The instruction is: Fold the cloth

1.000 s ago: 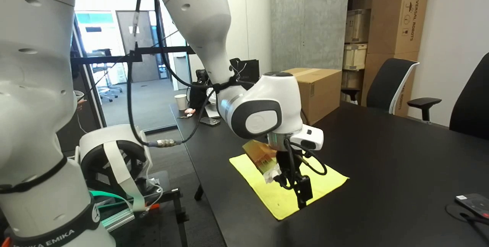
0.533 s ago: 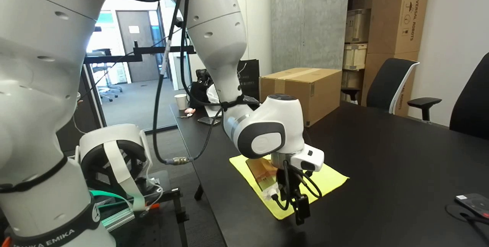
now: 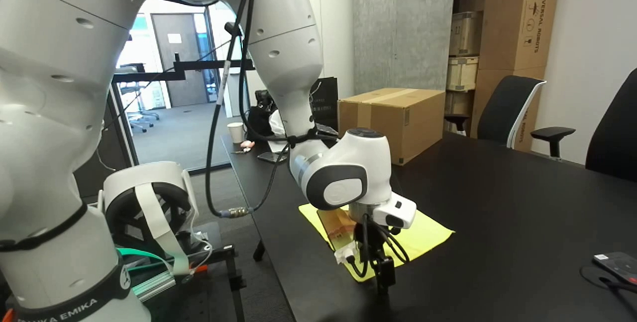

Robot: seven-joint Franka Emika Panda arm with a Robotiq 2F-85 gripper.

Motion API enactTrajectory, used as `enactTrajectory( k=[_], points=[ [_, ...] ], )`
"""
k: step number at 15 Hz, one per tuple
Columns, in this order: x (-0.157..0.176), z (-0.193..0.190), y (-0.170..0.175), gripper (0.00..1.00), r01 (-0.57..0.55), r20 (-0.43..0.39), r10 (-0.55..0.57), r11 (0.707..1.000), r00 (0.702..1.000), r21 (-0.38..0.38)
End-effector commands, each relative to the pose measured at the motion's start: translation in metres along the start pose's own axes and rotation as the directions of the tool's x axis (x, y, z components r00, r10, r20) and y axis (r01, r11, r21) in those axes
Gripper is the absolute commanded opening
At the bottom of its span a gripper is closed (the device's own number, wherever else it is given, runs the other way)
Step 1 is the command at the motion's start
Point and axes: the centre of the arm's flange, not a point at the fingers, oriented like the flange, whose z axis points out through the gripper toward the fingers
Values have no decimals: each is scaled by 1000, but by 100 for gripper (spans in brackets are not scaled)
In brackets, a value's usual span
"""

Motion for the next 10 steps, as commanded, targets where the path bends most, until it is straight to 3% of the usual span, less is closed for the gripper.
enactTrajectory(
  k=[1,10],
  points=[
    [-1,3,-12,100,-12,-9,12,999,1000,37],
    [2,7,-7,100,4,-4,-3,1000,1000,5]
  ],
)
